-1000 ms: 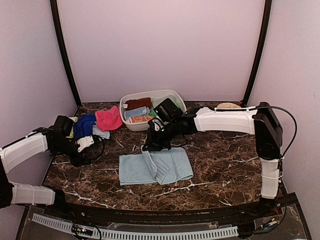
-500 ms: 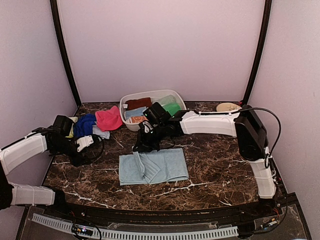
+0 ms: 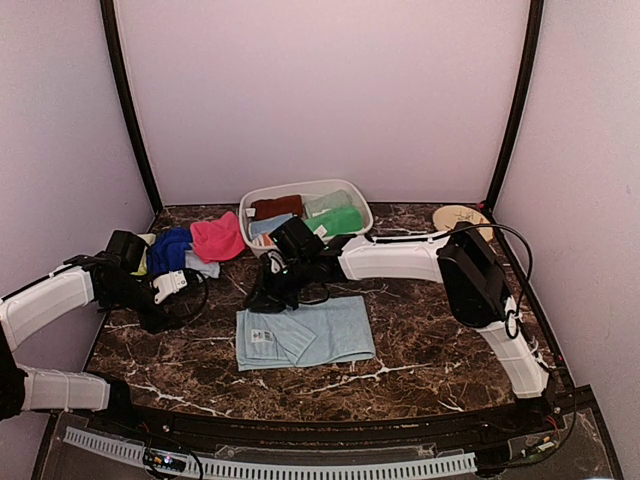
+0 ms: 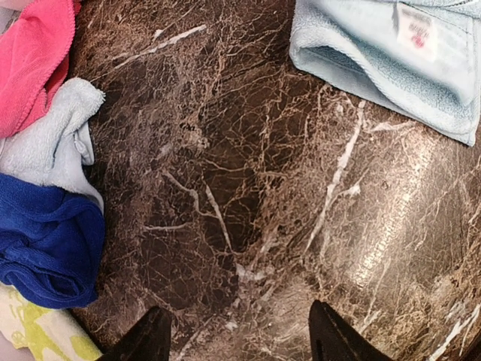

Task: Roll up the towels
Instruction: Fold the towel at the center of the board, then smooth out the towel at the center of the board.

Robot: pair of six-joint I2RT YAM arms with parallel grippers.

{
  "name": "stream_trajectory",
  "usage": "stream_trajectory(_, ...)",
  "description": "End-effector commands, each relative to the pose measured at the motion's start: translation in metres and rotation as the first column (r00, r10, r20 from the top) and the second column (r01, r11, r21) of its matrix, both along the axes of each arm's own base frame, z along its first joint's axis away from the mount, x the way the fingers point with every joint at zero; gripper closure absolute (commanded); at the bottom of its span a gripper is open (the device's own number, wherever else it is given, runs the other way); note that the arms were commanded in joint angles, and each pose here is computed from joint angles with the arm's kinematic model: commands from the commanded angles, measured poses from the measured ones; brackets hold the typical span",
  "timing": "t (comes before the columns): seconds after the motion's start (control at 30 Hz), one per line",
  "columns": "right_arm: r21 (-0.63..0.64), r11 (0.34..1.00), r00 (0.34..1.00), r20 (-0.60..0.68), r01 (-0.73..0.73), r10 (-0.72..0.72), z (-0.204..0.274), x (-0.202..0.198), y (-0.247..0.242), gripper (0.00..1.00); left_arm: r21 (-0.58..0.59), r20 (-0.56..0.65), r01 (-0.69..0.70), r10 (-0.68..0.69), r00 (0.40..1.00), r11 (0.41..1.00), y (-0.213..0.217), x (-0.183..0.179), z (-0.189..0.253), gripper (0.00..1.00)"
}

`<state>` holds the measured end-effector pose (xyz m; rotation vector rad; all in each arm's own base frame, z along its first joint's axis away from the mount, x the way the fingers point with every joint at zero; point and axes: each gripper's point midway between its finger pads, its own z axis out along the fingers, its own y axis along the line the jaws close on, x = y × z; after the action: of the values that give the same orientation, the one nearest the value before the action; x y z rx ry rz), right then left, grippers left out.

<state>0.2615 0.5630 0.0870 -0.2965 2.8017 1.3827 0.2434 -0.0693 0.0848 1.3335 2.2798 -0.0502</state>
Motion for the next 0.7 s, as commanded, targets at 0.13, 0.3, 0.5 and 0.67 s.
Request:
stream_trajectory(0.13,0.158,0.987,0.999,-0.007,-0.03,0.031,0.039,-0.005,0.019,0.62,-0.027,-0.009,0.002,-0.002,1.0,1.0,-0.003,-0.002,-0.001,0.34)
stream_trajectory(0.3,0.087,0.996,0.997,0.069,0.023,-0.029,0.049,0.016,-0.013,0.65,-0.032,-0.002,0.0,0.0,1.0,0.999,-0.004,-0.001,0.0,0.34)
stream_trajectory(0.5,-0.057,0.993,0.99,0.103,0.1,-0.094,0.022,0.021,-0.085,0.65,-0.053,0.005,-0.006,0.006,1.0,0.999,-0.007,0.003,0.003,0.34)
stream_trajectory(0.67,-0.173,0.982,0.994,0.092,0.08,-0.065,-0.012,0.0,-0.119,0.63,-0.051,-0.002,-0.006,0.006,1.0,0.999,-0.007,0.004,0.002,0.34)
